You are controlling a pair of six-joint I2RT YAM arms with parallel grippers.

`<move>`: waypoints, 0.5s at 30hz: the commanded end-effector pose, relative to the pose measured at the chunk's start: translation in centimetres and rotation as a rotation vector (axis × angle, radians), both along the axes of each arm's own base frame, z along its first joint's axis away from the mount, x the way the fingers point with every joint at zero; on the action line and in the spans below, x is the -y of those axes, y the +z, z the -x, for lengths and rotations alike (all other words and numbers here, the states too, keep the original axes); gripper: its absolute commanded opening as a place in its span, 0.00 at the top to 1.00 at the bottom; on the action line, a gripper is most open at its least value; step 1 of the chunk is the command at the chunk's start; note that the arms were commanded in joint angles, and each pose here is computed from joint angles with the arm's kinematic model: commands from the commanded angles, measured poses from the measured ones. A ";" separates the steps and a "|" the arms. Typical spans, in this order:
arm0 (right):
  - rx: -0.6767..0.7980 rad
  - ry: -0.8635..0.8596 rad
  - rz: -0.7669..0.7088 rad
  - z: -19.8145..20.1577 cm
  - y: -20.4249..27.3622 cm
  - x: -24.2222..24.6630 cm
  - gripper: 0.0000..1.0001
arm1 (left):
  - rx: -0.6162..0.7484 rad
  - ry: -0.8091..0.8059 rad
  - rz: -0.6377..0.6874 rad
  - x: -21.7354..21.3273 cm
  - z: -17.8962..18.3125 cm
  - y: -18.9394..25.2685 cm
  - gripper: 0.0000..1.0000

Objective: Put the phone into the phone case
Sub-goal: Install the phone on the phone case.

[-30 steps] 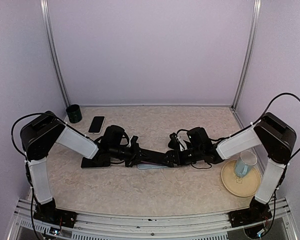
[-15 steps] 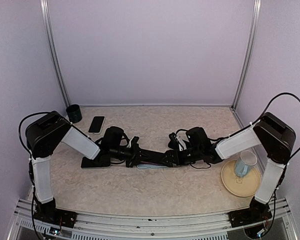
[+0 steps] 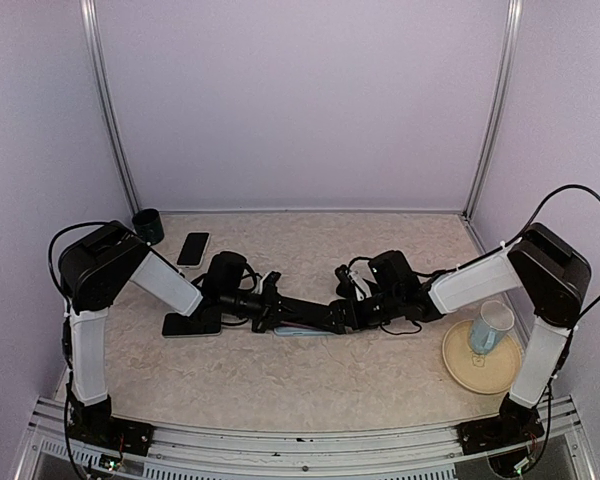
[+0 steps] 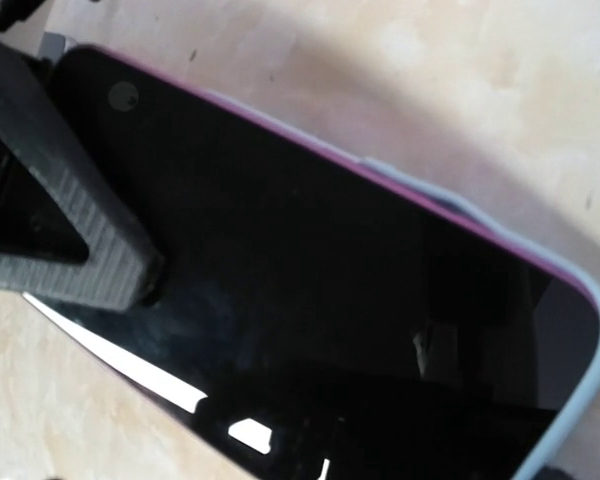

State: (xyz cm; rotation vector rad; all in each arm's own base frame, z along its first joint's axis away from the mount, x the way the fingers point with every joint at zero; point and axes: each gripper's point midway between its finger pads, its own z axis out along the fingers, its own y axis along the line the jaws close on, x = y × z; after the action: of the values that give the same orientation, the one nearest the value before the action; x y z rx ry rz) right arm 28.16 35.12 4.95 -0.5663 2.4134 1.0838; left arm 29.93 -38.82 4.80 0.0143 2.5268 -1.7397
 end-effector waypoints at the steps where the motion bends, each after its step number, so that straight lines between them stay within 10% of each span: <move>1: 0.003 0.090 -0.022 1.4 0.1 -1.8 0.00 | 0.002 -0.026 -0.029 0.7 1.4 -2.0 1.00; 15: 0.003 0.030 -0.043 0.5 1.9 0.7 0.00 | 0.128 0.015 0.114 0.0 0.4 3.5 1.00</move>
State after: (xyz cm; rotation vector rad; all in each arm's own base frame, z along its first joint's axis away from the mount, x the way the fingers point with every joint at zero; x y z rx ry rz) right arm 28.01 34.77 5.52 -0.5780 2.4095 1.1067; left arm 29.58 -38.40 4.91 0.0145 2.4629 -1.7531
